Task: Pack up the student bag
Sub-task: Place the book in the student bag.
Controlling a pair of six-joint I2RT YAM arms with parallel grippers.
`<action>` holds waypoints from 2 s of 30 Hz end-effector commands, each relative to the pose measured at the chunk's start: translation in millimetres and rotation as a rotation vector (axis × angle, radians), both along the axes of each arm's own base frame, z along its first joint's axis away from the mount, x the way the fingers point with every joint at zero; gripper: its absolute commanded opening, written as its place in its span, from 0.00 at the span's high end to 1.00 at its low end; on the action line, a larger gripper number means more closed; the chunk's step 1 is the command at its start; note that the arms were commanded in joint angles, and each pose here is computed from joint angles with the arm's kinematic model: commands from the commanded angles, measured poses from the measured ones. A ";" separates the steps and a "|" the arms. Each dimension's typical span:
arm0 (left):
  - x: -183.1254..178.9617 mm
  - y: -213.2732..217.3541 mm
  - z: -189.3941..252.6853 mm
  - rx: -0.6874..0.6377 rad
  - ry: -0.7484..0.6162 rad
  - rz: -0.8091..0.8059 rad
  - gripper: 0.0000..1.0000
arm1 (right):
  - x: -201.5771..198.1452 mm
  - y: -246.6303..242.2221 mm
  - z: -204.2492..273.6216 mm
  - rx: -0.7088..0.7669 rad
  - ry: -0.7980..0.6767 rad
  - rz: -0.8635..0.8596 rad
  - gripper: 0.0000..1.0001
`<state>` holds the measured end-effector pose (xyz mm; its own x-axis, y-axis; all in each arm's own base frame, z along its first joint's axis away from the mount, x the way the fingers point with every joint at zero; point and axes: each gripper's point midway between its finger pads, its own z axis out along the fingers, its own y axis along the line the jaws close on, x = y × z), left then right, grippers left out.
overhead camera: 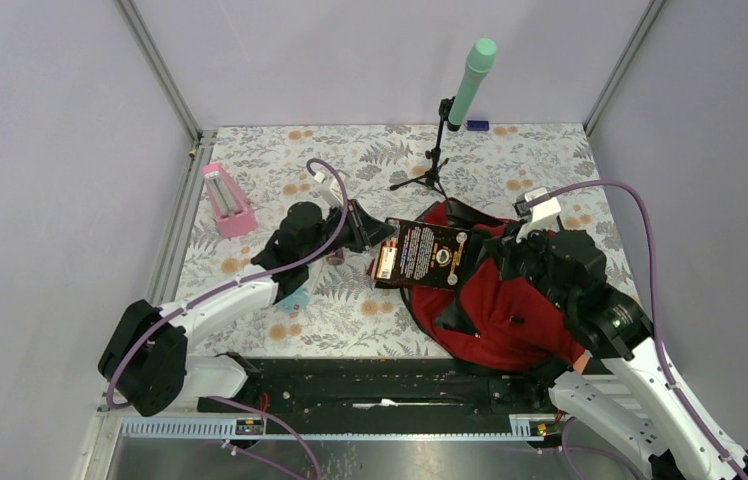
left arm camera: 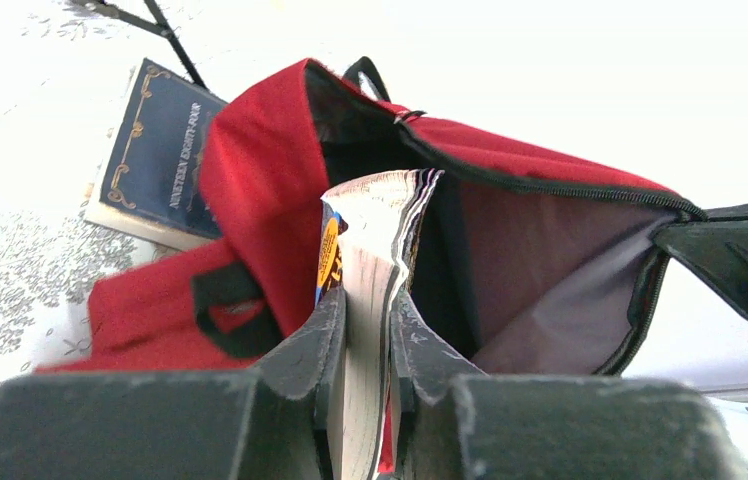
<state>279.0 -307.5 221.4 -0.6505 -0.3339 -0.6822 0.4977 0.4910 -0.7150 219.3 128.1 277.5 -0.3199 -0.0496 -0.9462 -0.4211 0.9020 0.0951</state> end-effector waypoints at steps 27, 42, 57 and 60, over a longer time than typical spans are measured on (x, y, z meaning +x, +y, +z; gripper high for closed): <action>-4.2 -92.8 22.2 -0.240 0.169 -0.121 1.00 | 9.8 19.8 42.9 0.170 -0.083 0.023 1.00; -19.6 -150.8 -4.1 -0.261 0.260 -0.187 1.00 | 13.4 23.0 37.5 0.161 -0.062 0.024 1.00; -22.1 -187.8 -58.7 -0.056 0.227 -0.205 1.00 | 17.8 24.5 30.1 0.156 -0.052 0.015 1.00; -16.7 -178.4 -70.9 0.044 0.193 -0.164 0.93 | 18.2 20.6 30.1 0.149 -0.062 0.000 1.00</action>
